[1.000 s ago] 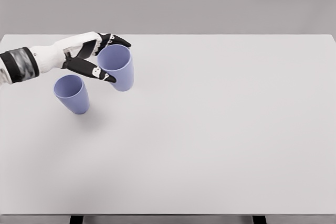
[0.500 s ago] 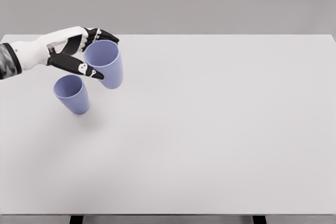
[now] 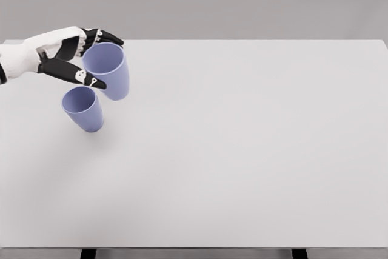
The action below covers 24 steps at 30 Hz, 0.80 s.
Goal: Place the right cup on the left cup with left arm
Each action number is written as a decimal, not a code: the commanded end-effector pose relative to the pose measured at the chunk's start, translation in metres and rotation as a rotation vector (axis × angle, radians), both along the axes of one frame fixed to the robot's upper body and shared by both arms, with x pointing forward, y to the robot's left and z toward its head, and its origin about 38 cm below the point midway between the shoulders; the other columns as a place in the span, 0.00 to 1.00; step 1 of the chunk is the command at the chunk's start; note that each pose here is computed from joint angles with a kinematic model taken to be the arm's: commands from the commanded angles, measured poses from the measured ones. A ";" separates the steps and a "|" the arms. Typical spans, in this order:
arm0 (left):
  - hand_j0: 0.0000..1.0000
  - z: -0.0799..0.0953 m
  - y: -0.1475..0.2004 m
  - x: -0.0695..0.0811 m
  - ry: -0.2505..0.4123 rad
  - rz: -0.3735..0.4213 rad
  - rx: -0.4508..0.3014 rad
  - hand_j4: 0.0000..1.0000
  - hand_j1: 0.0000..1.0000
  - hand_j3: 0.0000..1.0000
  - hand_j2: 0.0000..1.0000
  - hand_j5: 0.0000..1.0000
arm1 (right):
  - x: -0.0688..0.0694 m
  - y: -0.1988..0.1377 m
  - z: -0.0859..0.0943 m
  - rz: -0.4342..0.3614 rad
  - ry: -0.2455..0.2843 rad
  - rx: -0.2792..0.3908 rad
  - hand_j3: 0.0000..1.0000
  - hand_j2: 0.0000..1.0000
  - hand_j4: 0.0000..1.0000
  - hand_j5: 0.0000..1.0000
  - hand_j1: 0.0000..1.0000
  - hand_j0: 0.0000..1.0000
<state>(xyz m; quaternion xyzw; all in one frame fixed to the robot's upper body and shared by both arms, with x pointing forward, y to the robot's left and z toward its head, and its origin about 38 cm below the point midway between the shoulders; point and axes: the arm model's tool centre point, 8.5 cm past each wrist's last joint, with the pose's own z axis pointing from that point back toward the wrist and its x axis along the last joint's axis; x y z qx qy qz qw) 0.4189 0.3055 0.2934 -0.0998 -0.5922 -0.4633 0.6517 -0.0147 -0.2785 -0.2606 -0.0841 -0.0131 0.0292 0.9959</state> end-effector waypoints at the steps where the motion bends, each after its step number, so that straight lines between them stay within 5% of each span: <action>1: 0.76 0.002 0.004 -0.001 0.003 0.006 -0.003 0.76 0.76 0.76 0.76 0.76 | 0.000 0.000 0.000 0.000 0.000 0.000 1.00 1.00 1.00 1.00 1.00 1.00; 11: 0.76 0.017 0.025 -0.007 -0.008 0.045 0.011 0.76 0.76 0.76 0.76 0.76 | 0.000 0.000 0.000 0.000 0.000 0.000 1.00 1.00 1.00 1.00 1.00 1.00; 24: 0.76 0.015 0.042 -0.011 0.013 0.079 0.035 0.76 0.76 0.76 0.76 0.76 | 0.000 0.000 0.000 0.000 0.000 0.000 1.00 1.00 1.00 1.00 1.00 1.00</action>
